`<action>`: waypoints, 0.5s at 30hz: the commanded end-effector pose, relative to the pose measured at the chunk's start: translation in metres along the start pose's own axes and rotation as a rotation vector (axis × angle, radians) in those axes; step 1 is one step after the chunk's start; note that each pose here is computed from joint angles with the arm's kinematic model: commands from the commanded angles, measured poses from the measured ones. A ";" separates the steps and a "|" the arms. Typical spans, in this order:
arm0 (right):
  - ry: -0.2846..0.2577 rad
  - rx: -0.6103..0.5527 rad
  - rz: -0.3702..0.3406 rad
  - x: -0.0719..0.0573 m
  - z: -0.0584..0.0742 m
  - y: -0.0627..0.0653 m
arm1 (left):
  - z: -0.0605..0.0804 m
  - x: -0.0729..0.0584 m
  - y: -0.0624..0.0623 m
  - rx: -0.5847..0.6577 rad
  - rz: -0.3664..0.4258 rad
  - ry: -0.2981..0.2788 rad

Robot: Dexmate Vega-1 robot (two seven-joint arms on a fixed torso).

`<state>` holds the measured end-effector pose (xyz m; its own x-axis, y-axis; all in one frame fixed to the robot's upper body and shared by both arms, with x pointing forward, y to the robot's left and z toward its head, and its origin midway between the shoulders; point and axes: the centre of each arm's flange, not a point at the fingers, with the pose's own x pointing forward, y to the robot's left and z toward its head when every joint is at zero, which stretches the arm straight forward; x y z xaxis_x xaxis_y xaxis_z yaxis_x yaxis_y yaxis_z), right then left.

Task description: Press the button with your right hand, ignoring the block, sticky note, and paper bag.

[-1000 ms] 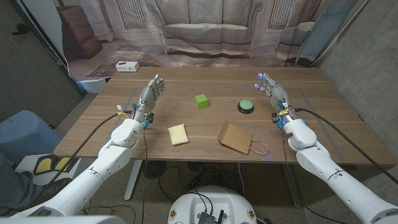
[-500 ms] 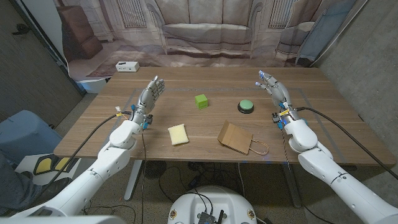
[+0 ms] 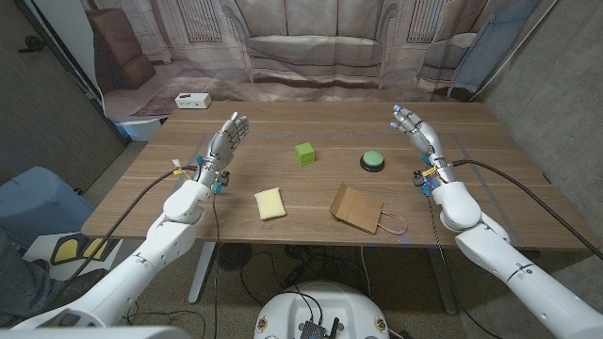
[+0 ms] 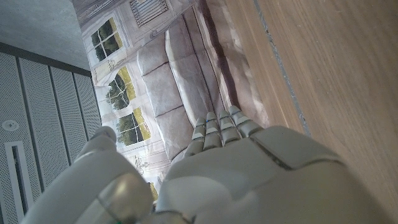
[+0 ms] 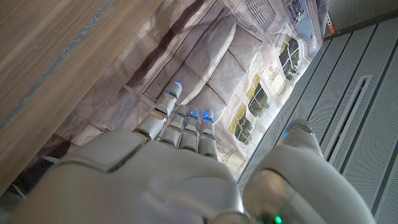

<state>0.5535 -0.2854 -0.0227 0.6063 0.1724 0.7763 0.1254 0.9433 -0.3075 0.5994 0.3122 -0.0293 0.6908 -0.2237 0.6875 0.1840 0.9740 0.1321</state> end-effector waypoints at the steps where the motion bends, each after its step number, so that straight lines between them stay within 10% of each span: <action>1: -0.012 -0.136 -0.027 -0.002 0.009 -0.003 | -0.001 -0.001 0.001 0.001 0.021 0.021; 15: 0.001 -0.295 -0.021 -0.003 0.017 -0.003 | -0.002 0.001 -0.004 -0.015 0.025 0.009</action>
<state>0.5444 -0.2852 -0.0187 0.6057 0.1532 0.7808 0.2717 0.8825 -0.3839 0.6000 0.3111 -0.0301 0.7048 -0.2089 0.6779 0.1767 0.9772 0.1175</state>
